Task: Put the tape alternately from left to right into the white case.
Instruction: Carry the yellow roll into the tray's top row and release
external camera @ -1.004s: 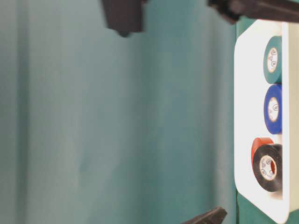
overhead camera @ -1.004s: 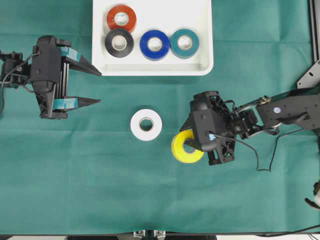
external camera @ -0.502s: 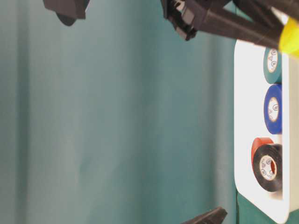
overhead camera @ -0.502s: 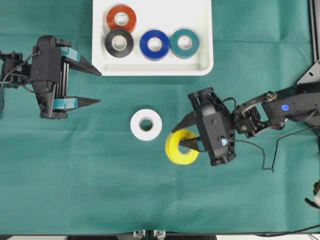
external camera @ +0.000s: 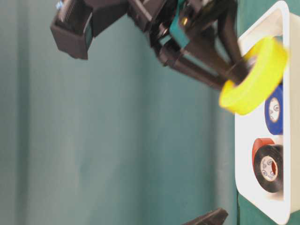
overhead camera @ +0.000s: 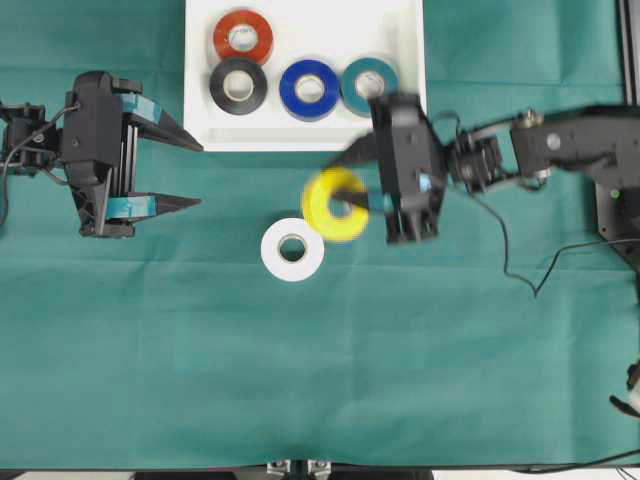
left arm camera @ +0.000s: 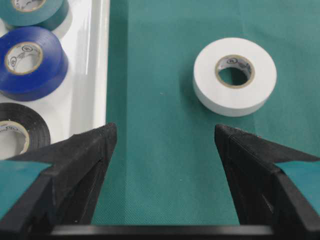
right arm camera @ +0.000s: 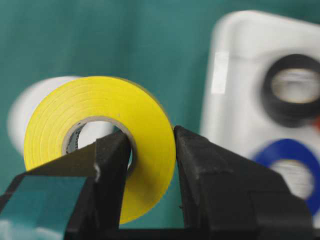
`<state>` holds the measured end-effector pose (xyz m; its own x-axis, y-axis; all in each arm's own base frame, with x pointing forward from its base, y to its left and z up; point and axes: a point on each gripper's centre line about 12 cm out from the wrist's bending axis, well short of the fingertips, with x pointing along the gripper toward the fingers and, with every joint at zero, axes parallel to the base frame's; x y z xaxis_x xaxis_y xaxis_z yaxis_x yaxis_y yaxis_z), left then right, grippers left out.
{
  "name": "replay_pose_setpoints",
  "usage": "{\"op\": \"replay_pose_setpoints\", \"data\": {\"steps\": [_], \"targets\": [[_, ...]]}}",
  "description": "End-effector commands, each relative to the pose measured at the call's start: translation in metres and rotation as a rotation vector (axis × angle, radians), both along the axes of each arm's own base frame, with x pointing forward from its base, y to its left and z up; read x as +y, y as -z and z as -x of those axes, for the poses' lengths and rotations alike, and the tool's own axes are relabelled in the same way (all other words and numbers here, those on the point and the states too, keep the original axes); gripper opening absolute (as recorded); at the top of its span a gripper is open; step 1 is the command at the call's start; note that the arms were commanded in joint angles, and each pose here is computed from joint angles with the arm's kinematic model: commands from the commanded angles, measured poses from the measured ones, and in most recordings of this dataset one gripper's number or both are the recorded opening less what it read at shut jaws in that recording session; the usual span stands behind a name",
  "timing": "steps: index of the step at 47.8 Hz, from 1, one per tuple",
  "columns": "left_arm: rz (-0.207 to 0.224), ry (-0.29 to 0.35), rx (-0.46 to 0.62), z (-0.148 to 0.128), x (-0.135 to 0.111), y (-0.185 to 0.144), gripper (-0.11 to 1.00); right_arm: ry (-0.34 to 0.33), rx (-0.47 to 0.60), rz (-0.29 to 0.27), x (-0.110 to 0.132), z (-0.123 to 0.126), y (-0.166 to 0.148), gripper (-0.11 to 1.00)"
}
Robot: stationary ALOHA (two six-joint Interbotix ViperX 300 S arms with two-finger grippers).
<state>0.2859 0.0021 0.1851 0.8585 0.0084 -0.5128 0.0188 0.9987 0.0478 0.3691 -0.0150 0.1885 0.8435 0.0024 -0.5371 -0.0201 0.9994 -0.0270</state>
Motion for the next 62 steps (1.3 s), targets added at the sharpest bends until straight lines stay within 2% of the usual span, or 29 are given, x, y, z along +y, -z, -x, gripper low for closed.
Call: {"op": "replay_pose_setpoints", "data": {"steps": [1, 14, 25, 34, 48, 62], "targets": [[0.001, -0.001, -0.021, -0.002, 0.000, -0.006, 0.89, 0.025, -0.060, 0.017, -0.018, -0.008, -0.016, 0.32], [0.001, 0.000, -0.026, -0.003, 0.000, -0.007, 0.89, 0.109, -0.100, 0.021, -0.067, -0.021, -0.014, 0.32], [0.001, 0.000, -0.026, -0.003, 0.000, -0.006, 0.89, 0.189, -0.083, 0.061, -0.116, -0.027, -0.005, 0.32], [0.001, -0.001, -0.026, -0.002, 0.000, -0.006, 0.89, 0.259, -0.067, 0.068, -0.153, -0.033, 0.006, 0.32], [0.001, 0.000, -0.029, -0.003, 0.000, -0.007, 0.89, 0.317, -0.029, 0.062, -0.181, -0.033, 0.024, 0.32], [0.001, 0.000, -0.028, -0.003, 0.000, -0.007, 0.89, 0.357, 0.039, 0.064, -0.189, -0.027, 0.037, 0.32]]}}
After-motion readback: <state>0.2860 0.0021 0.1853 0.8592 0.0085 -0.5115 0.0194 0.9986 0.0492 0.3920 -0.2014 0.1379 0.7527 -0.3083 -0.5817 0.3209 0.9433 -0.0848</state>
